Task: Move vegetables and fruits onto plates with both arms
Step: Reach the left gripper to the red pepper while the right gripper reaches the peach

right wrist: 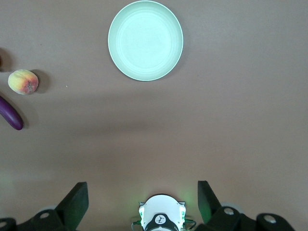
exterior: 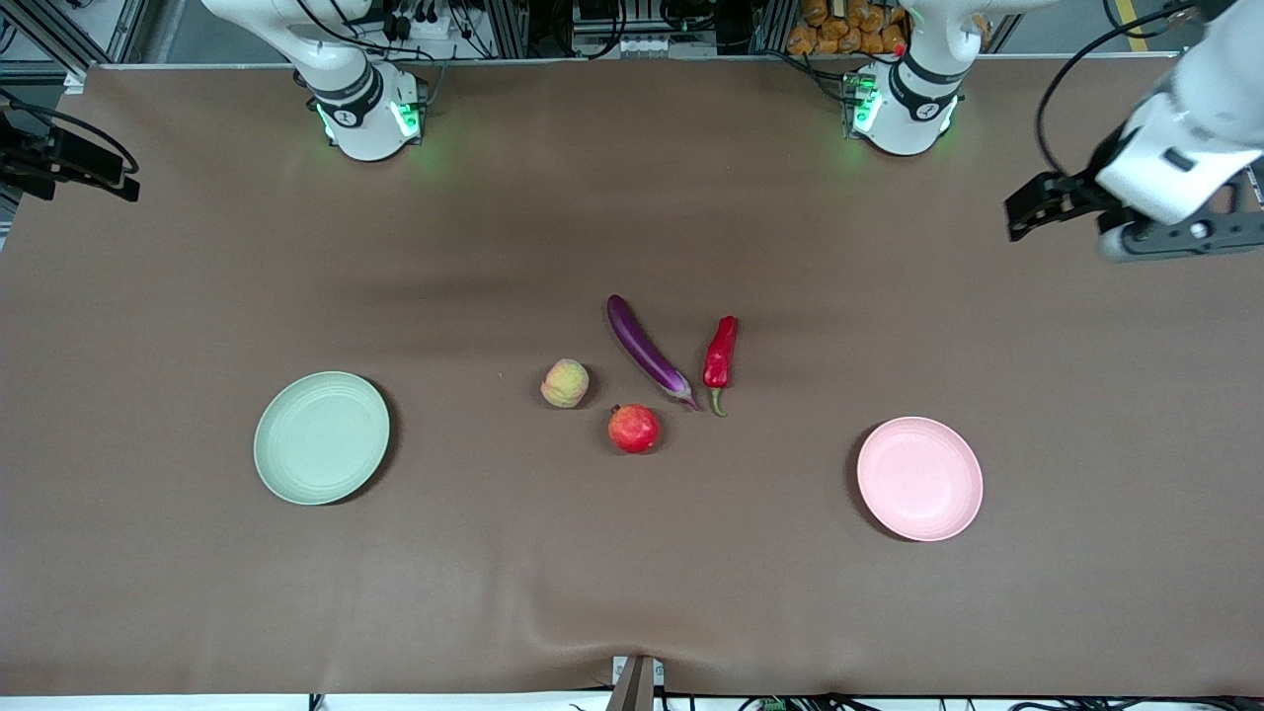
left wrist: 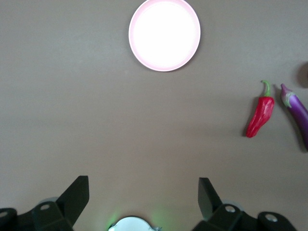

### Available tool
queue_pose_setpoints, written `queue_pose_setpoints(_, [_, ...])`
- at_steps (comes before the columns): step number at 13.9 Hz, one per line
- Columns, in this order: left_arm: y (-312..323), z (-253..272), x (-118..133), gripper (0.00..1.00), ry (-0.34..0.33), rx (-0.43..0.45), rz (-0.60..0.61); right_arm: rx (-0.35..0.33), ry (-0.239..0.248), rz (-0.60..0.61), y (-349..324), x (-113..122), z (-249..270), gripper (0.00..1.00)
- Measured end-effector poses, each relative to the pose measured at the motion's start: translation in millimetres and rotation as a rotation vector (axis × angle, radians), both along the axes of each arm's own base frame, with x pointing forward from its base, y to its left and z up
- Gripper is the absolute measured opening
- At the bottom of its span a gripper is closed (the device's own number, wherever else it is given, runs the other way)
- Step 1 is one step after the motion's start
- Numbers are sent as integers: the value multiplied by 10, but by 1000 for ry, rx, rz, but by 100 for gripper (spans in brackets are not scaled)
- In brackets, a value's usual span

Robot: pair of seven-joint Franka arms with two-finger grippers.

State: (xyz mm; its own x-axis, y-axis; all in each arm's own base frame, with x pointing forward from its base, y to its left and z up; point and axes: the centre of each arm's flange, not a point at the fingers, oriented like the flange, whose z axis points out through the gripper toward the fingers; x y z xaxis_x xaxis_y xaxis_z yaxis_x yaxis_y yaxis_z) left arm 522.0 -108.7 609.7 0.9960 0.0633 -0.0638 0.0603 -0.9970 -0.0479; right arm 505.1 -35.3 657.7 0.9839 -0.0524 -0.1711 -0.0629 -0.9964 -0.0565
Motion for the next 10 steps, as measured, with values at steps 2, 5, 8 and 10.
queue_pose_setpoints(2, [-237,-250,-29,100,-27,3,15,0,2,-1,-4,-3,-2,100])
queue_pose_setpoints(5, [-632,-654,-142,100,-45,9,14,1,10,3,14,-11,-8,100])
queue_pose_setpoints(8, [-1087,-1006,-333,100,-44,20,30,1,12,46,247,38,-59,100])
queue_pose_setpoints(10, [-1311,-1285,-451,100,-59,16,5,0,29,59,339,94,-155,100])
